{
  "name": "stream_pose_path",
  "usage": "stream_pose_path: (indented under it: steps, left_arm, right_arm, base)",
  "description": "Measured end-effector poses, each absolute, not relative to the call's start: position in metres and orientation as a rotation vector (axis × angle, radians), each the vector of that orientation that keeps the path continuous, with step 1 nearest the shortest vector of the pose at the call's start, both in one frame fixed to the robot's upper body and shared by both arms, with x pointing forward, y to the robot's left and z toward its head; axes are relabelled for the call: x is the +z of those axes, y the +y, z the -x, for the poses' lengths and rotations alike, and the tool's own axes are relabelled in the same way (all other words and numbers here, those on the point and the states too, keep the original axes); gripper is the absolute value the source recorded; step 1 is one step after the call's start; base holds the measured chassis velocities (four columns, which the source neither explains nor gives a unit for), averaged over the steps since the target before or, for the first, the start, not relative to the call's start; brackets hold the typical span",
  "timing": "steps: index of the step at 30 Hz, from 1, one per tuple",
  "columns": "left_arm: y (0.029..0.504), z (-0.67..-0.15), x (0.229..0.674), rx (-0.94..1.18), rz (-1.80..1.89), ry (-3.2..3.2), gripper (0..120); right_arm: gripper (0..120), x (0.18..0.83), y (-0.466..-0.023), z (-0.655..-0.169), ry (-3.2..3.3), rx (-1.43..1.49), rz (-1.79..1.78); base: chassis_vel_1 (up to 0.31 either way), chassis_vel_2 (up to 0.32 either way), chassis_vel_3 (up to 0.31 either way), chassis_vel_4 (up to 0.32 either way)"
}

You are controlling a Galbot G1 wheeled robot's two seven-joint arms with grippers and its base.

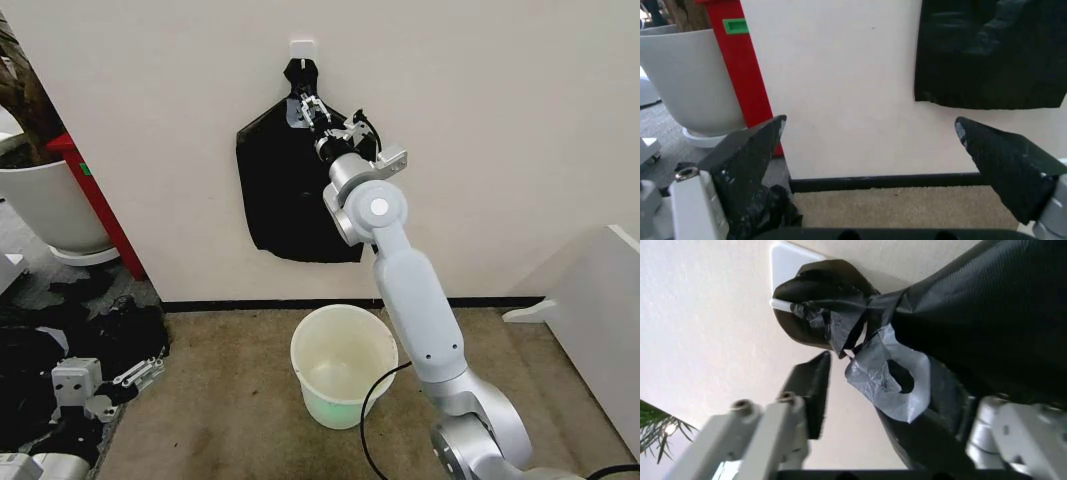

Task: Place the garbage bag over the trash bin.

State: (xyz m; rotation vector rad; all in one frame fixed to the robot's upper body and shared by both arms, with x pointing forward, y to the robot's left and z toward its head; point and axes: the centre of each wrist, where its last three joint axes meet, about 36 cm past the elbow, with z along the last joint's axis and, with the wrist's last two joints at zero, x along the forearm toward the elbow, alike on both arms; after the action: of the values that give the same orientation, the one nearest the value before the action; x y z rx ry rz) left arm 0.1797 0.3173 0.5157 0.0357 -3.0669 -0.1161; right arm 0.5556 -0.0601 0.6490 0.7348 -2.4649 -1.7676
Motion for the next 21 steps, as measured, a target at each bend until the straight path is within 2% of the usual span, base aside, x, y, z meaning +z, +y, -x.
stream_pose_path:
  steps: [5,7,11,21]
  left_arm:
    - [0.317,-0.180,0.515,-0.109,-0.032,-3.070,100]
    - [0.317,-0.180,0.515,-0.112,-0.031,-3.073,100]
    - [0.316,-0.180,0.515,-0.121,-0.019,-3.082,100]
    - [0.316,-0.182,0.516,-0.121,-0.009,-3.089,100]
  right_arm:
    - [22,0.651,-0.060,-0.554,-2.441,-1.783,-0.727]
    - [19,0.652,-0.060,-0.553,-2.429,-1.788,-0.725]
    - [1,0.656,-0.061,-0.551,-2.365,-1.821,-0.710]
    - [0,0.663,-0.067,-0.542,-2.197,-1.894,-0.587]
  base:
    - [0.000,0.000,0.000,0.000]
    - [0.000,0.000,0.000,0.000]
    - [0.000,0.000,0.000,0.000]
    - [0.000,0.000,0.000,0.000]
